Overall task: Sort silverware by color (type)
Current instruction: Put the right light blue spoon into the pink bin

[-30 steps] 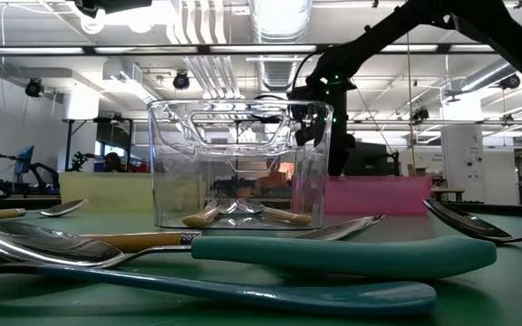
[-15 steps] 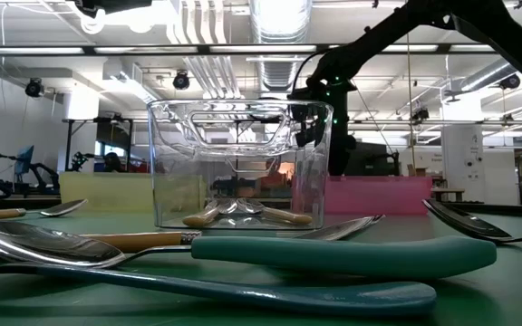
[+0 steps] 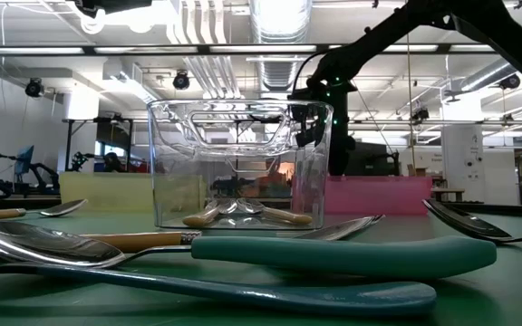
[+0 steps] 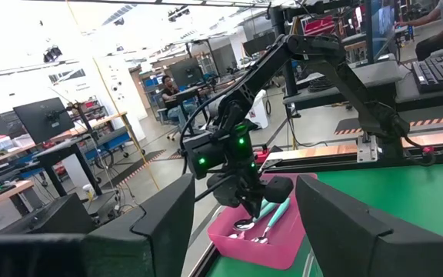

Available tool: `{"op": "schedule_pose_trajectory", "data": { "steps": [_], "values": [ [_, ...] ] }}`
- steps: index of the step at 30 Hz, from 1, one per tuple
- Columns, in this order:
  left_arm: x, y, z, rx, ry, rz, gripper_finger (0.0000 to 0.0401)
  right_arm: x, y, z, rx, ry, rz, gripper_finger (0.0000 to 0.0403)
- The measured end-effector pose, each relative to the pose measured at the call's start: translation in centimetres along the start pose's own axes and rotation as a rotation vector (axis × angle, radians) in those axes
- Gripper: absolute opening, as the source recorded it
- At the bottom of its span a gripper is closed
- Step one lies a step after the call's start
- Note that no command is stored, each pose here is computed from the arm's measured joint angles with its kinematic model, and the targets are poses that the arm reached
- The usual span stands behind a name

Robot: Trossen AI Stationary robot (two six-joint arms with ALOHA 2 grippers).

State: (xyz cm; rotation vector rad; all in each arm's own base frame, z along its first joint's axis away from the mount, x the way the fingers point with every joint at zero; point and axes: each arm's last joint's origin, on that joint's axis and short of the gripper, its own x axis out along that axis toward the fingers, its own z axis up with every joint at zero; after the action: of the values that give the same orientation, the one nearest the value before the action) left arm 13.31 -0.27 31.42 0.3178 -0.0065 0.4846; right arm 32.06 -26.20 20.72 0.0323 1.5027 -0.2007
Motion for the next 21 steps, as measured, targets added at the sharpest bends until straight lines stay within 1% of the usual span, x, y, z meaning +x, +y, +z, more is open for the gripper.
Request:
{"op": "schedule_pose_trajectory", "data": {
  "steps": [21],
  "values": [
    [0.0,0.0,0.0,0.0,0.0,0.0,0.021,0.36,-0.32,0.07,0.007,-0.027,-0.017,0.0018]
  ]
}}
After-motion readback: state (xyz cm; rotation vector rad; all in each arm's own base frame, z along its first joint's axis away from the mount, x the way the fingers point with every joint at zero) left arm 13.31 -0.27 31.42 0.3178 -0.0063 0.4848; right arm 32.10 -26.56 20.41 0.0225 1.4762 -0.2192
